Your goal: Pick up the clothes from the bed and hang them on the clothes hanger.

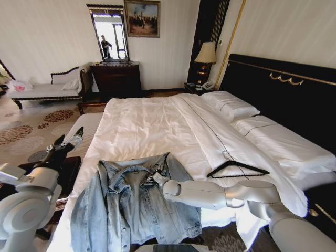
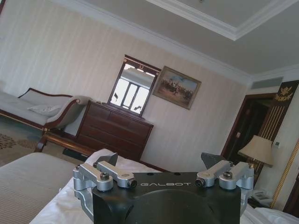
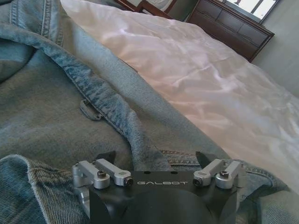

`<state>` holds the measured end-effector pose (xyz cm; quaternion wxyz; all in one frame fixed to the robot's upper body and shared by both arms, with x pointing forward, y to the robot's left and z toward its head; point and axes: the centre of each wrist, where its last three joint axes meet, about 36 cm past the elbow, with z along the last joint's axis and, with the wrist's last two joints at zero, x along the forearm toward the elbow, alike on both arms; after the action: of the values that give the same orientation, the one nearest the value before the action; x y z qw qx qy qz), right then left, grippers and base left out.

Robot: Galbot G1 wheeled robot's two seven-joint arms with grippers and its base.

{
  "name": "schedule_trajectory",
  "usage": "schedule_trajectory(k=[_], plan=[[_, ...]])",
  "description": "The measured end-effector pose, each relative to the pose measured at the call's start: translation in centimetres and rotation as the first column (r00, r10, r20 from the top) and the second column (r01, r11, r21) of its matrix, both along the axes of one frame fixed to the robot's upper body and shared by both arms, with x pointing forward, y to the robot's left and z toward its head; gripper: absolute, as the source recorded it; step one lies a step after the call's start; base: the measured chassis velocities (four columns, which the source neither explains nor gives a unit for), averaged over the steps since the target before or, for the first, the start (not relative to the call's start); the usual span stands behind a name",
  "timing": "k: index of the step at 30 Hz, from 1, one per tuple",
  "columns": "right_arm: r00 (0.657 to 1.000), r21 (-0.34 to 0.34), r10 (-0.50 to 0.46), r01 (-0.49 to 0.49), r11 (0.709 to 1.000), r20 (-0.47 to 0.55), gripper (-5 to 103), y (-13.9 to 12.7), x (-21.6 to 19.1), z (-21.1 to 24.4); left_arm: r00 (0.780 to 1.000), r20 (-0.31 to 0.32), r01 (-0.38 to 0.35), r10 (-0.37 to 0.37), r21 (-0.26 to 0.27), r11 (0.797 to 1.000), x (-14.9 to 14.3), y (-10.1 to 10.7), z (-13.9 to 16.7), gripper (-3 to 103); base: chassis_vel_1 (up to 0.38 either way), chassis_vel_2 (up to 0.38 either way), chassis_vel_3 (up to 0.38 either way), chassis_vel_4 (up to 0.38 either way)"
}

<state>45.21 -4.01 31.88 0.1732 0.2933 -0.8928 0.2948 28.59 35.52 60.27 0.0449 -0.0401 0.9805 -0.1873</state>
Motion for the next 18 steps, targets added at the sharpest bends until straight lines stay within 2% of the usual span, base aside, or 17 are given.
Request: schedule_trajectory(k=[1, 2, 4, 5, 7, 10, 14, 16, 17, 18], plan=[[1.0, -0.008, -0.003, 0.003, 1.0, 0.005, 93, 0.2, 0.0, 0.1, 1.0, -0.001, -0.001, 0.001, 0.0, 1.0, 0.0, 0.0, 0.0, 100, 0.0, 0.0, 0.0, 0.0], [1.0, -0.008, -0.003, 0.003, 1.0, 0.005, 93, 0.2, 0.0, 0.1, 1.0, -0.001, -0.001, 0.001, 0.0, 1.0, 0.0, 0.0, 0.0, 100, 0.0, 0.0, 0.0, 0.0], [1.0, -0.022, -0.005, 0.005, 1.0, 0.014, 83, 0.7, 0.1, 0.2, 1.0, -0.001, -0.004, 0.004, -0.001, 1.0, 0.0, 0.0, 0.0, 100, 0.0, 0.0, 0.0, 0.0], [1.0, -0.029, -0.005, 0.006, 1.0, 0.018, 83, 0.9, 0.1, 0.2, 1.0, -0.002, -0.007, 0.007, -0.001, 1.0, 0.0, 0.1, 0.0, 100, 0.0, 0.0, 0.0, 0.0], [1.0, -0.052, -0.01, 0.011, 0.999, 0.028, 71, 1.4, 0.0, 0.2, 1.0, -0.004, -0.011, 0.011, -0.002, 1.0, -0.1, 0.1, 0.0, 100, 0.0, 0.0, 0.0, 0.0], [0.999, -0.083, -0.018, 0.021, 0.996, 0.04, 65, 1.9, -0.2, 0.2, 1.0, -0.006, -0.015, 0.015, -0.004, 1.0, -0.2, 0.2, 0.0, 100, 0.0, 0.0, 0.0, 0.0], [0.997, -0.139, -0.03, 0.038, 0.989, 0.065, 44, 2.7, -0.5, 0.1, 1.0, -0.006, -0.021, 0.021, -0.005, 1.0, -0.2, 0.2, 0.0, 100, 0.0, 0.0, 0.0, 0.0], [0.997, -0.149, -0.03, 0.04, 0.988, 0.069, 44, 2.8, -0.4, 0.0, 1.0, -0.006, -0.021, 0.021, -0.006, 1.0, -0.3, 0.2, 0.0, 100, 0.0, 0.0, 0.0, 0.0], [0.997, -0.154, -0.029, 0.04, 0.987, 0.072, 38, 2.9, -0.3, 0.0, 1.0, -0.006, -0.022, 0.022, -0.007, 1.0, -0.3, 0.2, 0.0, 100, 0.0, 0.0, 0.0, 0.0], [0.997, -0.154, -0.029, 0.04, 0.987, 0.072, 38, 2.9, -0.3, 0.0, 1.0, -0.006, -0.022, 0.022, -0.007, 1.0, -0.3, 0.2, 0.0, 100, 0.0, 0.0, 0.0, 0.0]])
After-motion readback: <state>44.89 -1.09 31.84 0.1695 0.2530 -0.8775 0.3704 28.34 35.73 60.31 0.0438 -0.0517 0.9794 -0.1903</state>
